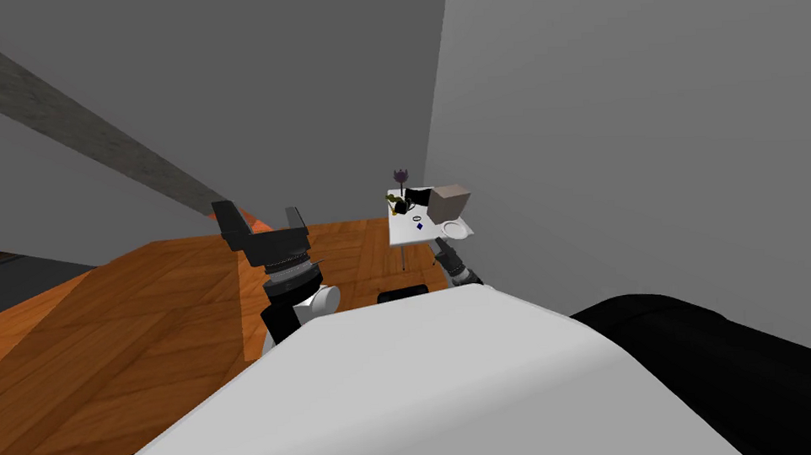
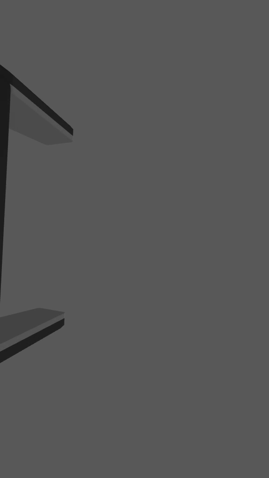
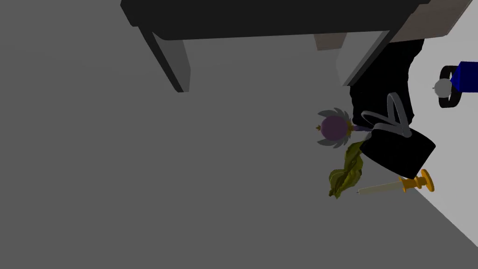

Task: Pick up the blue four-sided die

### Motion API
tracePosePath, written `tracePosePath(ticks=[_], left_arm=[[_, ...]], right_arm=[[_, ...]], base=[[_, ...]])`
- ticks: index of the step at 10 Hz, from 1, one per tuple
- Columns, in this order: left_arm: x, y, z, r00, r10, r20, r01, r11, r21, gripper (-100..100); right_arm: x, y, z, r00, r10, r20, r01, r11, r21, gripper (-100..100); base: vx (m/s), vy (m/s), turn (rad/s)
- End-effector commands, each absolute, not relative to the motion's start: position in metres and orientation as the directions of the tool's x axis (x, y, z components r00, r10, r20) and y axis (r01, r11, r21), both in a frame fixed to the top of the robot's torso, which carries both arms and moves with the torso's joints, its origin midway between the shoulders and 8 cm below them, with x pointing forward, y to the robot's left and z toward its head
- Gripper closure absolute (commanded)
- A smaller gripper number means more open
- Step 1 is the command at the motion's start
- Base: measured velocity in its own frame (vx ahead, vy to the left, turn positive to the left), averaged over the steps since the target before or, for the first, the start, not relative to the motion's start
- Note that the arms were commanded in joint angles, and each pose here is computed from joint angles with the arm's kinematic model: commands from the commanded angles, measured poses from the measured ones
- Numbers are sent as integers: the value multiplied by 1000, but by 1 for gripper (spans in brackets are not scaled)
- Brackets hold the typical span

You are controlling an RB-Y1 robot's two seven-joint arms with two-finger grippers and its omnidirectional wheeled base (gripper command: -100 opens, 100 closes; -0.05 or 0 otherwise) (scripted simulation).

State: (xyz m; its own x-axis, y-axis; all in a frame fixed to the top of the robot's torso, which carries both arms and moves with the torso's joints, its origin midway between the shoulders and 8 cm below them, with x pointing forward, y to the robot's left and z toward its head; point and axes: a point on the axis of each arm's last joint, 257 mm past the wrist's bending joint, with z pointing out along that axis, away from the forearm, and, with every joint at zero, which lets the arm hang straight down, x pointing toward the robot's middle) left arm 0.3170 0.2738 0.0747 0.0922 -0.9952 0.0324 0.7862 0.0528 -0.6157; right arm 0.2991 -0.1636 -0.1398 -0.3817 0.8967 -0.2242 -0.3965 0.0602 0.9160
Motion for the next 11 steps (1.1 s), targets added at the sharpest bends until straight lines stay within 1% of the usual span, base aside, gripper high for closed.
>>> tracePosePath(ticks=[1, 2, 3, 4, 5, 6, 7, 8, 9, 11], left_arm=[[317, 274, 75, 92, -995, 32, 786, 53, -616, 0], [317, 274, 75, 92, -995, 32, 786, 53, -616, 0], [317, 274, 75, 92, -995, 32, 786, 53, -616, 0], [317, 274, 75, 92, -995, 32, 786, 53, -616, 0], [317, 274, 75, 92, -995, 32, 786, 53, -616, 0], [317, 274, 75, 92, -995, 32, 786, 53, -616, 0], [317, 274, 75, 92, -995, 32, 786, 53, -616, 0], [317, 274, 75, 92, -995, 32, 786, 53, -616, 0], [317, 274, 75, 92, -995, 32, 786, 53, -616, 0], [317, 274, 75, 92, -995, 32, 786, 53, -616, 0]], right_arm=[[291, -162, -171, -421, 871, -253, -335, 110, 936, -100], [290, -162, -172, -427, 866, -259, -334, 115, 936, -100], [280, -163, -199, -460, 843, -280, -285, 159, 945, -100], [279, -164, -202, -465, 838, -285, -281, 166, 945, -100], [267, -167, -231, -497, 813, -303, -229, 214, 950, -100], [266, -168, -233, -504, 806, -309, -228, 221, 948, -100], [252, -173, -259, -539, 776, -327, -184, 271, 945, -100], [251, -176, -263, -546, 769, -333, -177, 282, 943, -100], [237, -182, -286, -579, 737, -348, -141, 331, 933, -100], [234, -188, -293, -588, 727, -354, -129, 347, 929, -100]], base=[[-28, 77, 81], [-17, 60, 23], [-14, 79, 52], [-7, 63, 31], [-3, 63, 66], [-6, 61, 21], [14, 92, 45], [7, 81, 18], [-3, 103, 47], [1, 58, 6]])
